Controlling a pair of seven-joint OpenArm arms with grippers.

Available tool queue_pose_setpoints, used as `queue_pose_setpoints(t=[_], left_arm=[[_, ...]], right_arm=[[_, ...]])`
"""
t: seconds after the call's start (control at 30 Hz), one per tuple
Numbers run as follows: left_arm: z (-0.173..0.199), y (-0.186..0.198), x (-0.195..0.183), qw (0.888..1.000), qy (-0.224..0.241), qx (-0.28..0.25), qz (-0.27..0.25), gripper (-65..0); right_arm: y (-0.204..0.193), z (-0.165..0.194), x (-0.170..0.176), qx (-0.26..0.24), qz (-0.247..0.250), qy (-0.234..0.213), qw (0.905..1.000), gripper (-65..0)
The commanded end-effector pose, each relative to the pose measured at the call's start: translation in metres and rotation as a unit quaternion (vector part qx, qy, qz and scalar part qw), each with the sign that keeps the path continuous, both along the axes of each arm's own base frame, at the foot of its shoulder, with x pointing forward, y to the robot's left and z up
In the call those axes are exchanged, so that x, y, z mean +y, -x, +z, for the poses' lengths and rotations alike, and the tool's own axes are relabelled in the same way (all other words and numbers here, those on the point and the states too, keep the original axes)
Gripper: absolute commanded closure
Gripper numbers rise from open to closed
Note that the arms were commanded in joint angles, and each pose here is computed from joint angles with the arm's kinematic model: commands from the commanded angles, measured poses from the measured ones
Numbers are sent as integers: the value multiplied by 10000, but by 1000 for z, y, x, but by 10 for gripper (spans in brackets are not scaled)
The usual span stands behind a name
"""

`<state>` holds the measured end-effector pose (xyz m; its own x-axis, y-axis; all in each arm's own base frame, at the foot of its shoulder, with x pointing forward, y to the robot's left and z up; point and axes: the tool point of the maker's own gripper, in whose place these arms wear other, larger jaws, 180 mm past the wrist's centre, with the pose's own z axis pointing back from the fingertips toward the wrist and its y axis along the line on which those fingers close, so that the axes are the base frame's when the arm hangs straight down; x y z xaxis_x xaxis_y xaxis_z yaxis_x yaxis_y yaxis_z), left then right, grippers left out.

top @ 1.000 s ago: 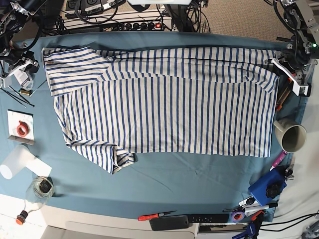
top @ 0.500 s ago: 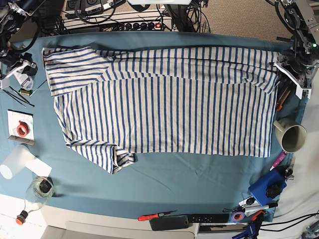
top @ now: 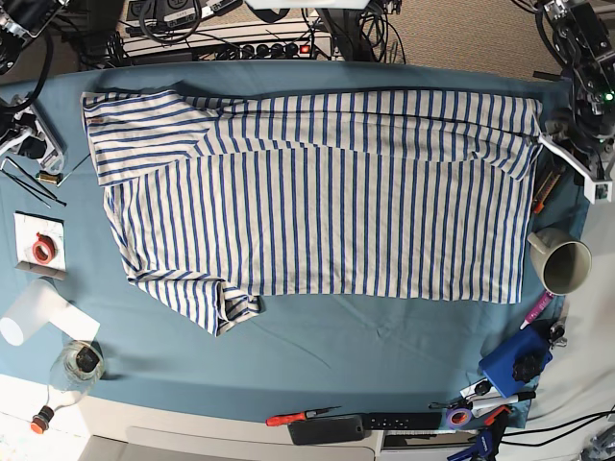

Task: Fold the T-shirt properly
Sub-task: 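Release the shirt edge and raise both grippers away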

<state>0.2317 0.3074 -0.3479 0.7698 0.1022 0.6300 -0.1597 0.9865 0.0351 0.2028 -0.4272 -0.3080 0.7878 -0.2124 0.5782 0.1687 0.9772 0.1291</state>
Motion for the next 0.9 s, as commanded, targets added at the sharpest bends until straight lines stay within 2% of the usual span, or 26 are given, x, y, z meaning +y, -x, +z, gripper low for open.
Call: queue_pose_setpoints(t=[0.0, 0.1, 0.23, 0.37, 0.57, 0.67, 0.87], left_arm=[[16, -13, 0, 9994, 9, -328, -79, -250], [24, -24, -11, 9976, 215, -570, -315, -250], [26, -25, -13, 9970, 212, -636, -399, -250], [27, -26, -13, 9968, 212, -664, -398, -250], [27, -26, -13, 9968, 214, -663, -400, -250], [32, -31, -13, 9953, 186, -857, -401, -250], [35, -33, -13, 9944, 179, -959, -401, -250]], right_arm=[[-12, 22, -8, -280, 40, 187, 9994, -112], [-18, 27, -7, -411, 54, 163, 9990, -112], [-17, 26, -7, -372, 151, 259, 9989, -122], [-12, 22, -11, -223, 135, 383, 9989, -232], [-13, 23, -11, -258, 79, 324, 9991, -236], [-18, 31, -10, -402, 128, 275, 9987, -236], [-23, 56, -26, -426, 223, 620, 9969, -236]])
